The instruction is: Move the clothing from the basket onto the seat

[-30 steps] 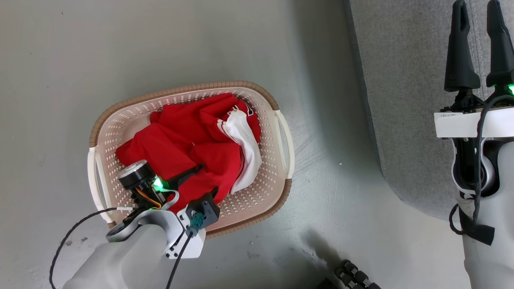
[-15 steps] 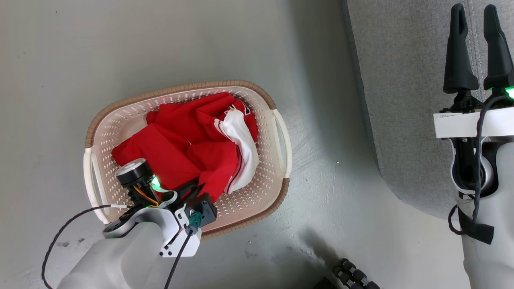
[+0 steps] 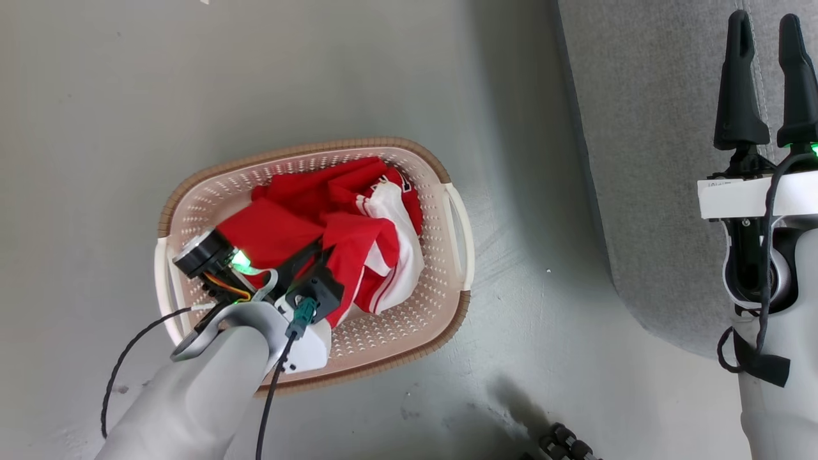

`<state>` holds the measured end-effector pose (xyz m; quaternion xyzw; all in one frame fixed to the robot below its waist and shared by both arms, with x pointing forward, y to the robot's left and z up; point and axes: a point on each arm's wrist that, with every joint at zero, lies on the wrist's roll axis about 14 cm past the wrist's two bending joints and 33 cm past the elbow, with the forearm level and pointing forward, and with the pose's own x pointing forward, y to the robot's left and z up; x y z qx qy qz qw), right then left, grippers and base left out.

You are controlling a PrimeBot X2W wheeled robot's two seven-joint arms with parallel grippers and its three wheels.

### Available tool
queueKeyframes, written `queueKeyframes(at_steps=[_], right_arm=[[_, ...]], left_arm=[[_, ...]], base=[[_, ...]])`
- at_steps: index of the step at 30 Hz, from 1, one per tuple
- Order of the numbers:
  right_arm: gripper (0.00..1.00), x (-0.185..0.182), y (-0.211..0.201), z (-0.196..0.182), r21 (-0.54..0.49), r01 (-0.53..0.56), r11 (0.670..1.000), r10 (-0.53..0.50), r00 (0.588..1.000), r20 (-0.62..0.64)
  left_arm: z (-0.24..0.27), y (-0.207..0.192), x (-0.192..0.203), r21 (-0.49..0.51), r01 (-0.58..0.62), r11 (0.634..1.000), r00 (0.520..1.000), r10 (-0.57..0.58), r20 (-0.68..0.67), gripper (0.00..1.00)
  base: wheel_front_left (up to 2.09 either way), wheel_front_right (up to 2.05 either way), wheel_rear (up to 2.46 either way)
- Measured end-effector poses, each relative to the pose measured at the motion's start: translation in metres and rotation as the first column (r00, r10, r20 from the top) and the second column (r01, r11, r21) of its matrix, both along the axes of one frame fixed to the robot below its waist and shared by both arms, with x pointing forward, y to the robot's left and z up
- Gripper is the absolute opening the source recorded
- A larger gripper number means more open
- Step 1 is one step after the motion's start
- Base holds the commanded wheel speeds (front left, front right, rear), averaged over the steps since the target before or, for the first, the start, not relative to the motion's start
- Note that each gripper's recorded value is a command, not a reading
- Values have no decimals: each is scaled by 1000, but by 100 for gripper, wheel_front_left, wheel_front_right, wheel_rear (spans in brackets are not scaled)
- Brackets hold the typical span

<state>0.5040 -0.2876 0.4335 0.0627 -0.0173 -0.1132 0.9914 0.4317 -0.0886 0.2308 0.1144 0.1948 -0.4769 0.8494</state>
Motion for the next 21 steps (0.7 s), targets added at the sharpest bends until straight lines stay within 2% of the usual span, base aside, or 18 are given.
queueKeyframes(at_steps=[7,11,21], right_arm=[[100,5,13,8,0,-35,999,35,999,18],[100,7,20,13,-2,-53,999,53,998,31],[100,12,41,29,-22,-111,994,112,992,58]], left_arm=[[40,13,39,-90,-171,981,983,176,50,0],[69,19,55,-147,-224,963,964,241,108,0],[140,57,87,-295,-386,874,874,449,185,0]], base=[[0,0,0],[0,0,0],[0,0,0]])
